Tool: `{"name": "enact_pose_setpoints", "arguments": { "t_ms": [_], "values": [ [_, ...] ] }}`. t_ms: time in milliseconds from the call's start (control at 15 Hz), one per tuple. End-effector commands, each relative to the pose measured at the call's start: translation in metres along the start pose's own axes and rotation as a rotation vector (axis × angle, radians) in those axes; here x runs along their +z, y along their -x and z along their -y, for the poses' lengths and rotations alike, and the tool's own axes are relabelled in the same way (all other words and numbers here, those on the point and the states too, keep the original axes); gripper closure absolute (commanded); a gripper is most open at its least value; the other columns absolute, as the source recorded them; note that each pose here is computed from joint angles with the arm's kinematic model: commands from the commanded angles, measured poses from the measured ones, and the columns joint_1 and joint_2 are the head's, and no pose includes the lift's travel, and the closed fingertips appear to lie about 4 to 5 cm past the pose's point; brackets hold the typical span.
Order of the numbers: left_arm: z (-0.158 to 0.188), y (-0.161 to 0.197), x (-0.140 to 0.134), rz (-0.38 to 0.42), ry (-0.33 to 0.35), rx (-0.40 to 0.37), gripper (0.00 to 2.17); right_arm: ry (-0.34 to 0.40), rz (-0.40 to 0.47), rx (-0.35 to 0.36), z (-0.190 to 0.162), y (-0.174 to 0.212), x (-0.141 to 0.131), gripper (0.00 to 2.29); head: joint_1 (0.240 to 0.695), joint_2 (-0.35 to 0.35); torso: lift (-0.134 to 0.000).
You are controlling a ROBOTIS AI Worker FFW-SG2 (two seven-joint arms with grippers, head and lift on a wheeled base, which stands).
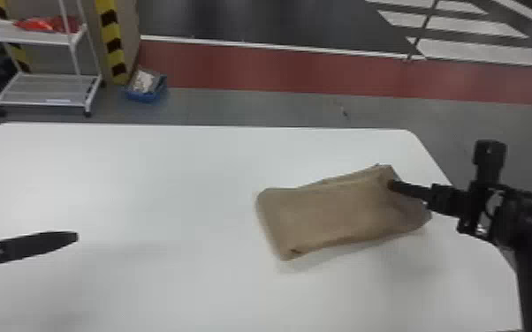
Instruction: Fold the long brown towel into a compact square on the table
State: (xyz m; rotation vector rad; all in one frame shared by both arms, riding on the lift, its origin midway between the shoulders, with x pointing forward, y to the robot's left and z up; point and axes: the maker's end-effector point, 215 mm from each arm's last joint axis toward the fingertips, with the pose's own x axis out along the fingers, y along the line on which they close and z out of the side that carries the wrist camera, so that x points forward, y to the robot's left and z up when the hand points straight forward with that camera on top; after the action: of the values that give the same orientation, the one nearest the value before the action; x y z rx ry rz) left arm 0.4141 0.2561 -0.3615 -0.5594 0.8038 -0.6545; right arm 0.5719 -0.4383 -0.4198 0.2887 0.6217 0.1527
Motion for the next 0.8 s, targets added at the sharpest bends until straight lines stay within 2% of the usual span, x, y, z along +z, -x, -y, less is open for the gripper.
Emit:
{"name": "enact_pose_setpoints", "arguments": {
  "t_ms": [0, 133, 267, 467, 733],
  "values": [
    [0.01, -0.003, 0.001, 0.005, -0.009, -0.024, 0.08, 0.017, 0.044, 0.005, -0.007, 0.016, 0.006, 0.06, 0.695, -0.201, -0.124],
    [0.011, -0.004, 0.002, 0.005, -0.012, -0.028, 0.08, 0.04, 0.085, 0.037, -0.032, 0.02, 0.017, 0.07, 0.695, -0.21, -0.124],
    [0.013, -0.007, 0.0, 0.006, -0.005, -0.036, 0.08, 0.072, 0.074, 0.094, -0.074, 0.008, 0.012, 0.07, 0.695, -0.202, -0.124],
    [0.015, -0.008, 0.0, 0.008, -0.003, -0.043, 0.08, 0.153, -0.02, 0.177, -0.149, -0.029, -0.018, 0.08, 0.695, -0.138, -0.124],
    [0.008, -0.004, -0.003, 0.004, -0.002, -0.032, 0.08, 0.219, -0.131, 0.318, -0.258, -0.057, -0.065, 0.08, 0.695, -0.027, -0.124]
  ]
}}
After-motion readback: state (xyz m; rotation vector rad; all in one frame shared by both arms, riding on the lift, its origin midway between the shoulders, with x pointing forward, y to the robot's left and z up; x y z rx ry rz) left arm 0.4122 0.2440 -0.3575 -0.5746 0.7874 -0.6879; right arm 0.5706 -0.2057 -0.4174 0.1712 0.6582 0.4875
